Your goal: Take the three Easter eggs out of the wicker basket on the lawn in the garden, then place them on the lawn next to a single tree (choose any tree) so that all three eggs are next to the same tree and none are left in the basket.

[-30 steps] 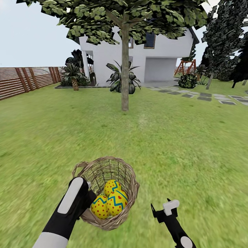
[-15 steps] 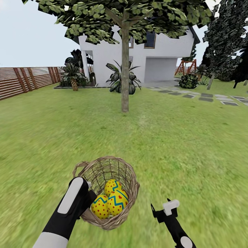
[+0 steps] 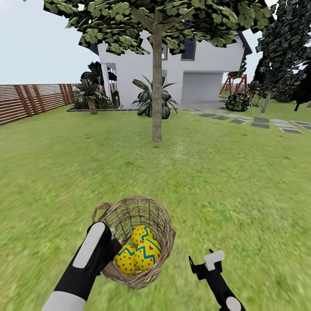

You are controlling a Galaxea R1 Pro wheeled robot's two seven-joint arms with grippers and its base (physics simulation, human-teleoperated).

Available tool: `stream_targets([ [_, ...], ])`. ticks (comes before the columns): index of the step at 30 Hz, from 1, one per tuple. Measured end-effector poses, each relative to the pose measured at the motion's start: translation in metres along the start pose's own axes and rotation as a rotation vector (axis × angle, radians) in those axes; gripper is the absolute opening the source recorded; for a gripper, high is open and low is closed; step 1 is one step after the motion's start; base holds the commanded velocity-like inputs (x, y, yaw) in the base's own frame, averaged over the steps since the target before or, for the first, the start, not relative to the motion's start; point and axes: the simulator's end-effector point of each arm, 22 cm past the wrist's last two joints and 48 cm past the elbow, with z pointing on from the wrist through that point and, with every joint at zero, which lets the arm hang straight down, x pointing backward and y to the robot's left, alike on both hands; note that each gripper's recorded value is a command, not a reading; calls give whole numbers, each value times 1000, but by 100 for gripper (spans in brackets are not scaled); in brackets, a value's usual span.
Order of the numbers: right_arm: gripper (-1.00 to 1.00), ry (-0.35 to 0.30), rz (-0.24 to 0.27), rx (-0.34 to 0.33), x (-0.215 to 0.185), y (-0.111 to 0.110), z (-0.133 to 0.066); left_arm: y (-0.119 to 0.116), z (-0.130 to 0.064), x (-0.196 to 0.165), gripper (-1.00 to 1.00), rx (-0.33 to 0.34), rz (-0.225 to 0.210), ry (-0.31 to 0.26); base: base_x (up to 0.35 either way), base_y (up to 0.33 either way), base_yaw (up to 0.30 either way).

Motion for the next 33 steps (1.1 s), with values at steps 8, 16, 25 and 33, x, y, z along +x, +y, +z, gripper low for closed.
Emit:
stream_targets([
  [8, 100, 4, 0, -1, 2, 0, 0, -1, 0, 0, -100, 5, 0, 0, 330, 0, 0],
  [16, 100, 4, -1, -1, 2, 0, 0, -2, 0, 0, -100, 7, 1, 0, 330, 0, 0],
  [25, 100, 5, 2, 0, 2, 0, 0, -2, 0, 0, -100, 7, 1, -1, 330, 0, 0],
  [33, 100, 2, 2, 0, 1, 0, 0, -2, 0, 1, -100, 8, 2, 0, 330, 0, 0],
])
